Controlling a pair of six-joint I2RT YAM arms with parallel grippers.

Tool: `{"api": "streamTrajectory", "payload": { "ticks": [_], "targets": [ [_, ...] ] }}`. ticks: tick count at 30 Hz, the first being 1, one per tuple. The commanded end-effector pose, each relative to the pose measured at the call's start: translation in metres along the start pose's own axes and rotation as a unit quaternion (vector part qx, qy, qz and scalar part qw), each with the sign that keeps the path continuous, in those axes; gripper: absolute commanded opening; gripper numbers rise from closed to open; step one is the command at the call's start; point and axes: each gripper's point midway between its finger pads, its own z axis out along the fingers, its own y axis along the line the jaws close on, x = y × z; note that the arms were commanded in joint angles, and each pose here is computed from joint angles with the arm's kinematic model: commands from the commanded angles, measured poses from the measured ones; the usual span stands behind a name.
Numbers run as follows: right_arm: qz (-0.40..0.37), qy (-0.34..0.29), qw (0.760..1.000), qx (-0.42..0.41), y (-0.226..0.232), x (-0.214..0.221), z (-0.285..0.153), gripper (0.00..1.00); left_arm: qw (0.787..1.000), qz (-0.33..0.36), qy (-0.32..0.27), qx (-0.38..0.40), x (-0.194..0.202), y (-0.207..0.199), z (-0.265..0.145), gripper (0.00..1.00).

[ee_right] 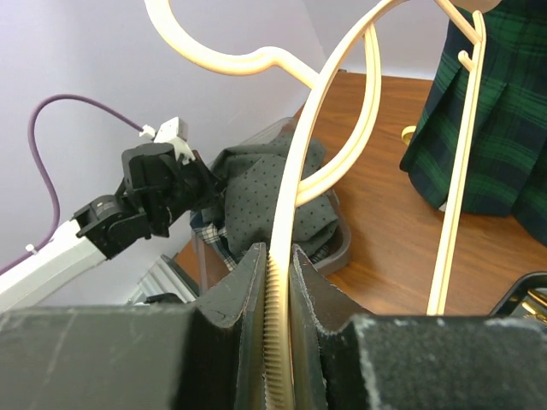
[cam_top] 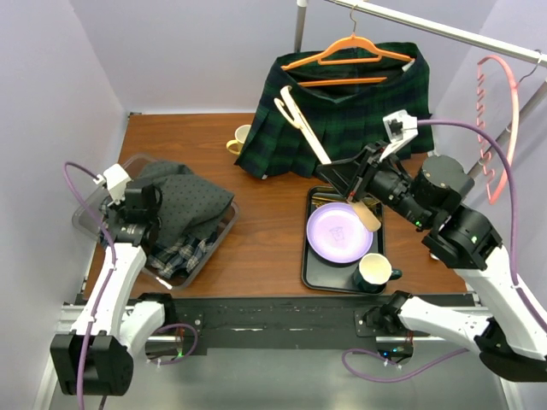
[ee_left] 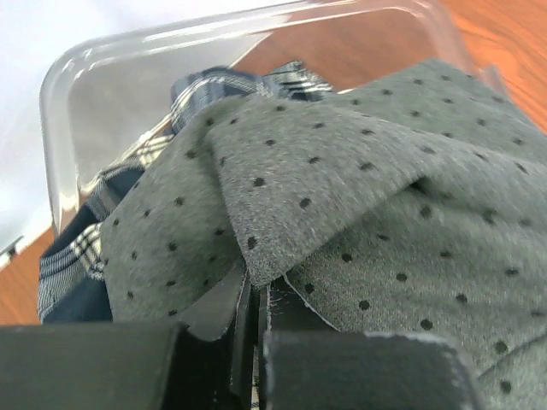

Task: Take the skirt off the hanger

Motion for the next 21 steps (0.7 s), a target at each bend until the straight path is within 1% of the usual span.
{"api": "streamTrajectory", "payload": {
  "ticks": [1,2,4,5,6,8,11,12,13,14,15,16,17,18,19,20,21],
  "targets": [
    [-0.013,-0.052,0.999,-0.007,0.009,-0.032,-0.015,0.0,0.995,-0.065,0.001,-0.077,0.0,0.016,0.007,0.0],
    [-0.013,-0.055,0.998,-0.008,0.01,-0.034,-0.016,0.0,0.993,-0.077,0.009,-0.091,0.004,0.021,0.011,0.0],
    [-0.014,-0.058,0.998,-0.008,0.01,-0.035,-0.018,0.0,0.993,-0.074,0.039,-0.079,0.021,0.014,0.018,0.0],
    [-0.013,-0.06,0.998,-0.008,0.01,-0.036,-0.019,0.0,0.991,-0.091,0.049,-0.082,0.026,0.015,0.022,0.0],
    [-0.013,-0.061,0.998,-0.008,0.01,-0.037,-0.02,0.0,0.989,-0.098,0.076,-0.075,0.04,0.012,0.026,0.0],
    [-0.013,-0.062,0.998,-0.008,0.011,-0.038,-0.022,0.0,0.984,-0.117,0.102,-0.09,0.054,0.018,0.033,0.0],
    [-0.016,-0.067,0.998,-0.006,0.011,-0.042,-0.027,0.0,0.975,-0.113,0.141,-0.126,0.078,0.026,0.041,0.0],
    [-0.017,-0.068,0.998,-0.005,0.011,-0.043,-0.028,0.0,0.974,-0.109,0.147,-0.137,0.081,0.028,0.042,0.02],
    [-0.017,-0.068,0.998,-0.005,0.011,-0.043,-0.028,0.0,0.972,-0.112,0.146,-0.143,0.075,0.027,0.043,0.05],
    [-0.019,-0.069,0.997,-0.005,0.012,-0.045,-0.03,0.0,0.969,-0.097,0.159,-0.161,0.077,0.033,0.04,0.07],
    [-0.02,-0.071,0.997,-0.004,0.012,-0.046,-0.032,0.0,0.969,-0.087,0.149,-0.177,0.067,0.038,0.039,0.14],
    [-0.02,-0.07,0.997,-0.004,0.012,-0.046,-0.032,0.0,0.972,-0.095,0.127,-0.176,0.038,0.031,0.039,0.22],
    [-0.021,-0.072,0.997,-0.005,0.012,-0.047,-0.034,0.0,0.969,-0.082,0.129,-0.196,0.028,0.039,0.031,0.32],
    [-0.021,-0.073,0.997,-0.005,0.013,-0.048,-0.035,0.0,0.968,-0.079,0.106,-0.213,0.009,0.044,0.027,0.52],
    [-0.021,-0.073,0.997,-0.005,0.013,-0.048,-0.036,0.0,0.97,-0.094,0.078,-0.208,-0.023,0.04,0.023,0.59],
    [-0.02,-0.073,0.997,-0.005,0.013,-0.048,-0.036,0.0,0.971,-0.096,0.067,-0.21,-0.036,0.043,0.015,0.65],
    [-0.021,-0.075,0.997,-0.004,0.012,-0.049,-0.037,0.0,0.972,-0.101,0.052,-0.207,-0.051,0.043,0.011,0.75]
  ]
}}
